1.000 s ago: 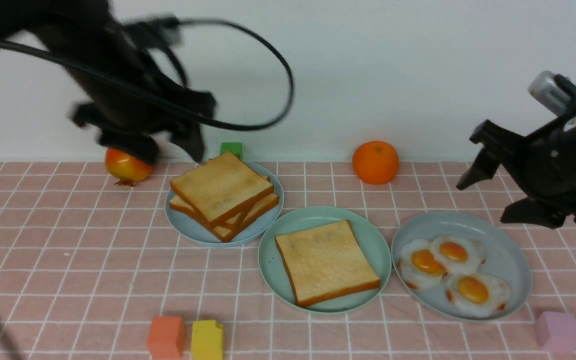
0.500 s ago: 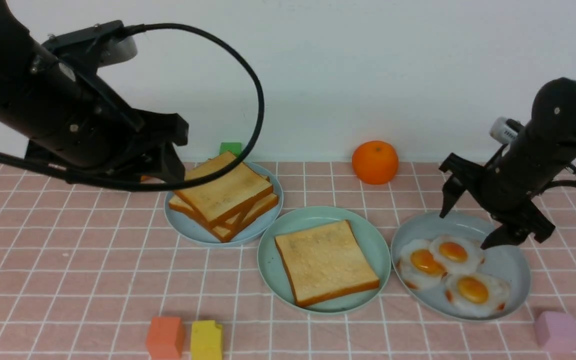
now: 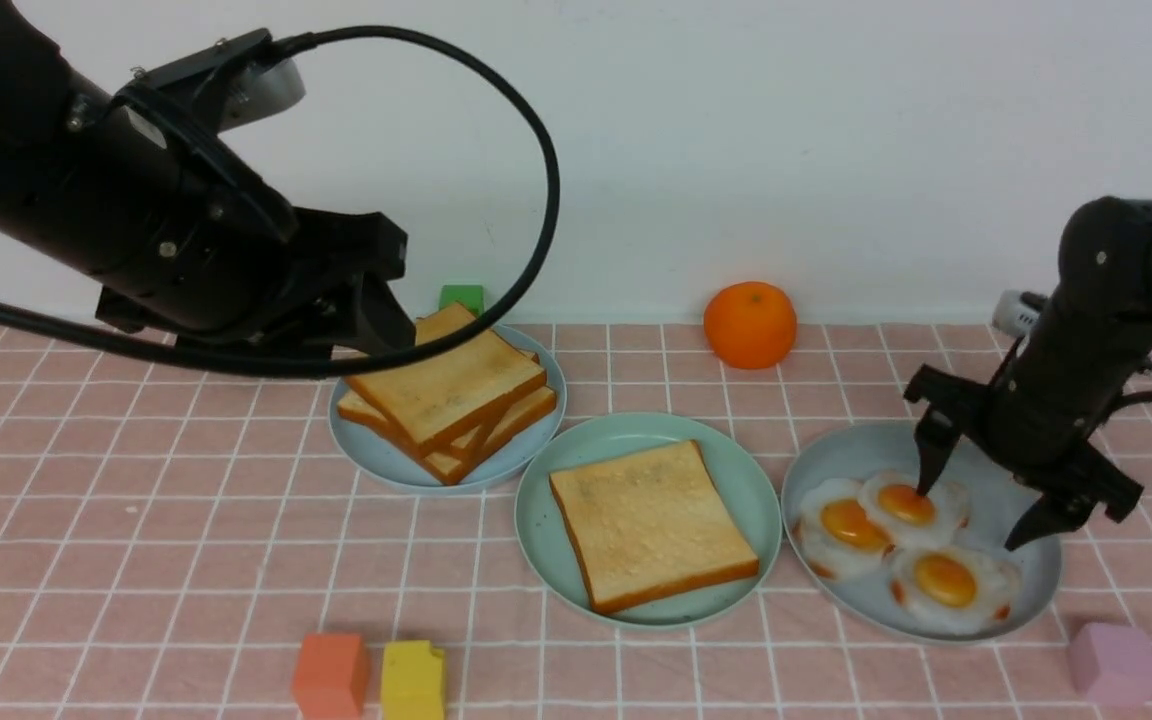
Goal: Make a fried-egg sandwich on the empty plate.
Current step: Use the right arm to grab a fried egg
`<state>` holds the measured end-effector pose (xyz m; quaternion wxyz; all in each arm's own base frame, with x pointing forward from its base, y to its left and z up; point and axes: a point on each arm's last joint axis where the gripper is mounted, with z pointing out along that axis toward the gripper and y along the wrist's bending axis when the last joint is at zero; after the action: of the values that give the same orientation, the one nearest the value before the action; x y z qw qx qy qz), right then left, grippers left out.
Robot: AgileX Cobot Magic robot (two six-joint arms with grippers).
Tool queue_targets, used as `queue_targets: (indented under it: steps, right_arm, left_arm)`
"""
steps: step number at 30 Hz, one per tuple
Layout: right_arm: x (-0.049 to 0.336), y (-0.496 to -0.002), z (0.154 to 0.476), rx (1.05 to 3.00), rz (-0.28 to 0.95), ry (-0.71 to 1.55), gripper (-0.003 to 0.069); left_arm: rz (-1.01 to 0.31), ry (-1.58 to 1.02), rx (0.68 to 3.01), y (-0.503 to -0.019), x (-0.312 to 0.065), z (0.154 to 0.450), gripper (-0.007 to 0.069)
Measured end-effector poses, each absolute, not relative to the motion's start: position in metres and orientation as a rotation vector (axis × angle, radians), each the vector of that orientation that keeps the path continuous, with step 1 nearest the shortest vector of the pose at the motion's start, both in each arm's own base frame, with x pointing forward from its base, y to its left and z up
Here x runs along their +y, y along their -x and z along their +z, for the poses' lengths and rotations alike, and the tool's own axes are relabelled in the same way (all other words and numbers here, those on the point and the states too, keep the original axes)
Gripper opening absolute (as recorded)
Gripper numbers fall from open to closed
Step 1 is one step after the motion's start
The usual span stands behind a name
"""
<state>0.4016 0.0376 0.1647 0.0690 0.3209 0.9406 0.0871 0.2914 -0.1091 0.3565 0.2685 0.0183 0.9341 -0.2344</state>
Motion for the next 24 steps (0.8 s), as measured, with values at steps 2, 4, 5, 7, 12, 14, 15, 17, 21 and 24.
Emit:
queue_targets:
  steps: [2,4,5,7,12,14,15,17,21,24]
  right_arm:
    - [0.0372,-0.4046,0.1615,2.826,0.279,-0.961,0.0570]
    - [0.0377,-0.4067,0.1593,2.826,0.293,-0.956,0.0543]
    - [0.0382,-0.4072,0.1589,2.826,0.302,-0.949,0.0520]
    - [0.0389,-0.4083,0.1590,2.824,0.314,-0.923,0.0445]
    - [0.0382,-0.4086,0.1572,2.841,0.296,-0.887,0.0244]
    - [0.0377,-0.4076,0.1556,2.859,0.279,-0.864,0.0131]
    - [0.0369,-0.4071,0.1558,2.865,0.266,-0.855,0.0050]
    - [0.0365,-0.4072,0.1560,2.867,0.259,-0.842,0.0043]
    - [0.0340,-0.4075,0.1567,2.877,0.254,-0.803,0.0043]
    - [0.0314,-0.4075,0.1583,2.878,0.264,-0.787,0.0043]
  left_arm:
    - [-0.632,-0.049,2.519,-0.2914,-0.1091,0.3565,0.0457]
    - [-0.632,-0.049,2.519,-0.2914,-0.1091,0.3565,0.0457]
    - [-0.632,-0.049,2.519,-0.2914,-0.1091,0.3565,0.0457]
    - [-0.632,-0.049,2.519,-0.2914,-0.1091,0.3565,0.0457]
    - [-0.632,-0.049,2.521,-0.2913,-0.1091,0.3562,0.0457]
    - [-0.632,-0.049,2.521,-0.2913,-0.1091,0.3561,0.0457]
    - [-0.633,-0.049,2.522,-0.2912,-0.1091,0.3559,0.0457]
    - [-0.633,-0.049,2.522,-0.2912,-0.1091,0.3559,0.0457]
    - [-0.633,-0.049,2.522,-0.2912,-0.1091,0.3559,0.0457]
    - [-0.633,-0.049,2.522,-0.2912,-0.1091,0.3559,0.0457]
